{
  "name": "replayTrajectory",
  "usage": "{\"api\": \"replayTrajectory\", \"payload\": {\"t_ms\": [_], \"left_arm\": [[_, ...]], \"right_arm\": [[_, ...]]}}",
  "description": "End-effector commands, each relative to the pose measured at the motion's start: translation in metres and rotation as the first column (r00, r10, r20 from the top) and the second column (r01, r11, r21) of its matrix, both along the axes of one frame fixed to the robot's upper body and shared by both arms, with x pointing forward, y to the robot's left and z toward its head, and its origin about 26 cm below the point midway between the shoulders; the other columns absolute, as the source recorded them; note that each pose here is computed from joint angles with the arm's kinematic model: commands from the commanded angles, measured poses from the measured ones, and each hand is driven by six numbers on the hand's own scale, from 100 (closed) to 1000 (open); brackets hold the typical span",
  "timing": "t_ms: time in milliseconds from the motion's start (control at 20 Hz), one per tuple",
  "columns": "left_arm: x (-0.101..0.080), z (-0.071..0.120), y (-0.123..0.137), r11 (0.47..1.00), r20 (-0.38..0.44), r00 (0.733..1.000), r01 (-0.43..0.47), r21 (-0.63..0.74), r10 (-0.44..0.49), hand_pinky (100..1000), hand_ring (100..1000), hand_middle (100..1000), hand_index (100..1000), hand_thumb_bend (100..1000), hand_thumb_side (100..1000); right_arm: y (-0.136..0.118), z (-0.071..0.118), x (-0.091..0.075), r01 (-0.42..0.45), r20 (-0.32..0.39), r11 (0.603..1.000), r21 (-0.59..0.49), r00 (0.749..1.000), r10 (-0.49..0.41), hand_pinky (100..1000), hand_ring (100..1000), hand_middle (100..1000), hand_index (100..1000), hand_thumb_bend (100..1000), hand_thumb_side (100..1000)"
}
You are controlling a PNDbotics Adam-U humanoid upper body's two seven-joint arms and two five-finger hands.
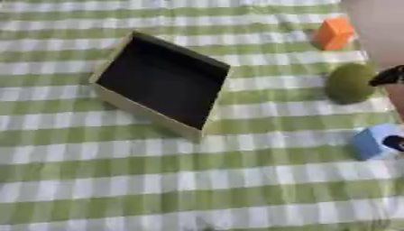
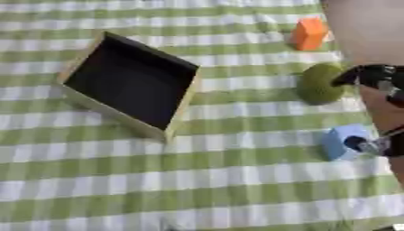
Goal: Pick up objects on the table and place them in the box.
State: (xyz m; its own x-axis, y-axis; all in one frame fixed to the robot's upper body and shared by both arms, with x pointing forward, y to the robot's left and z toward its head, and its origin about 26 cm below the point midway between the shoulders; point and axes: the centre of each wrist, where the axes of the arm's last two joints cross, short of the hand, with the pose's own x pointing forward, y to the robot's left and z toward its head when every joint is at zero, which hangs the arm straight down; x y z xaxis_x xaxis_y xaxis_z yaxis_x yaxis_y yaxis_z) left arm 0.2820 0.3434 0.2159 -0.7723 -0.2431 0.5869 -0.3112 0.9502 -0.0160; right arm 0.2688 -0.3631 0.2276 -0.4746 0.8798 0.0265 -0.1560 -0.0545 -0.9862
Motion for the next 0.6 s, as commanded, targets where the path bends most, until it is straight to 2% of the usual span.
{"api": "replayTrajectory", "payload": {"t_ms": [50, 600], "left_arm": [[-0.0026, 0.0066, 0.0004, 1.0, 0.018, 1.0, 0.001, 0.013, -0.001, 813, 801, 845, 859, 192, 824], [-0.0026, 0.0061, 0.0003, 1.0, 0.014, 1.0, 0.001, 0.013, -0.002, 813, 802, 845, 858, 191, 826]], "right_arm": [[-0.0004, 0.0108, -0.0022, 0.001, 0.003, 0.998, -0.059, 1.0, -0.001, 923, 945, 868, 918, 480, 170], [-0.0036, 0.0048, -0.0045, 0.035, -0.036, 0.997, -0.073, 0.999, -0.038, 925, 953, 876, 918, 489, 189]]}}
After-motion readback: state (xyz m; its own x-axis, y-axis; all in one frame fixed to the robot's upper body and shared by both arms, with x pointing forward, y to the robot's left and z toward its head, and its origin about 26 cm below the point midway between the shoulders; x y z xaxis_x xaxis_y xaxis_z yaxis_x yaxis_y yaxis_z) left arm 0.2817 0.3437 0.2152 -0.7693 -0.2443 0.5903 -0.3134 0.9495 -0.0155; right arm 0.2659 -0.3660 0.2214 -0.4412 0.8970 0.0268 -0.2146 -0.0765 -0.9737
